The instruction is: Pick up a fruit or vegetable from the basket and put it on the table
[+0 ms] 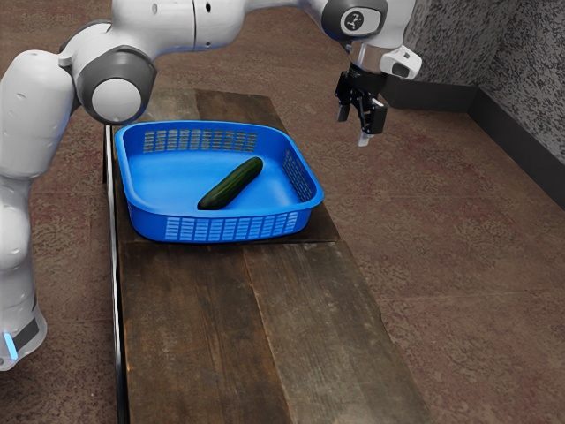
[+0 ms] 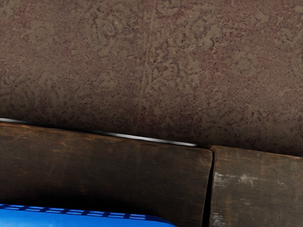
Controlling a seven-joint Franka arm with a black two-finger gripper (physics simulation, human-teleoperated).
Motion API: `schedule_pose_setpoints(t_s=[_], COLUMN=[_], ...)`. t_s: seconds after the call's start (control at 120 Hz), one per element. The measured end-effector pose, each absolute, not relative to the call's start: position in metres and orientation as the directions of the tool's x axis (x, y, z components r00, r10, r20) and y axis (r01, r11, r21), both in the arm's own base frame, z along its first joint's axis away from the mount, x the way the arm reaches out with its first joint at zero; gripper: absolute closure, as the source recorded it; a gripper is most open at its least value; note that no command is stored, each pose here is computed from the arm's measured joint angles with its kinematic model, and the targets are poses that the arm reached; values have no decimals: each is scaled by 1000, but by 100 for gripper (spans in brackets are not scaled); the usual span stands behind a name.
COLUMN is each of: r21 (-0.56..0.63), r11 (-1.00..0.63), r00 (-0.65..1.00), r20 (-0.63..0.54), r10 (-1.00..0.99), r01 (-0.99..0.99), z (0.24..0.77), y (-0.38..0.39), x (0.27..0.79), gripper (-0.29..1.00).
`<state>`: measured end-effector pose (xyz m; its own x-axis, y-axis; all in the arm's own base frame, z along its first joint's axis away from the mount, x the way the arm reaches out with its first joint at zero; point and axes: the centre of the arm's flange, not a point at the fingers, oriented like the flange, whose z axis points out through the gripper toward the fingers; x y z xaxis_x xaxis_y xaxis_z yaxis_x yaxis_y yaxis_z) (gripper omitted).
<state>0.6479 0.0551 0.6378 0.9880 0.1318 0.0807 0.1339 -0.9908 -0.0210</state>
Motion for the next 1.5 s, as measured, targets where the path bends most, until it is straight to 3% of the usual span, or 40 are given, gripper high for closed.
schedule_pose_setpoints(t_s=[0.3, 0.433, 0.667, 0.95, 1.067, 1.342, 1.5], r21=[-16, 101, 173, 64, 17, -10, -39], r11=[-991, -943, -735, -395, -286, -204, -93], r00=[984, 929, 731, 395, 286, 204, 96], r20=[120, 169, 95, 9, 23, 91, 75], r10=[131, 330, 675, 918, 958, 975, 993], r01=[134, 317, 656, 916, 958, 979, 995], z=[642, 630, 629, 603, 601, 597, 586], y=[53, 83, 55, 74, 80, 46, 75], x=[651, 663, 664, 650, 627, 481, 451], gripper=[0, 0, 0, 0, 0, 0, 0])
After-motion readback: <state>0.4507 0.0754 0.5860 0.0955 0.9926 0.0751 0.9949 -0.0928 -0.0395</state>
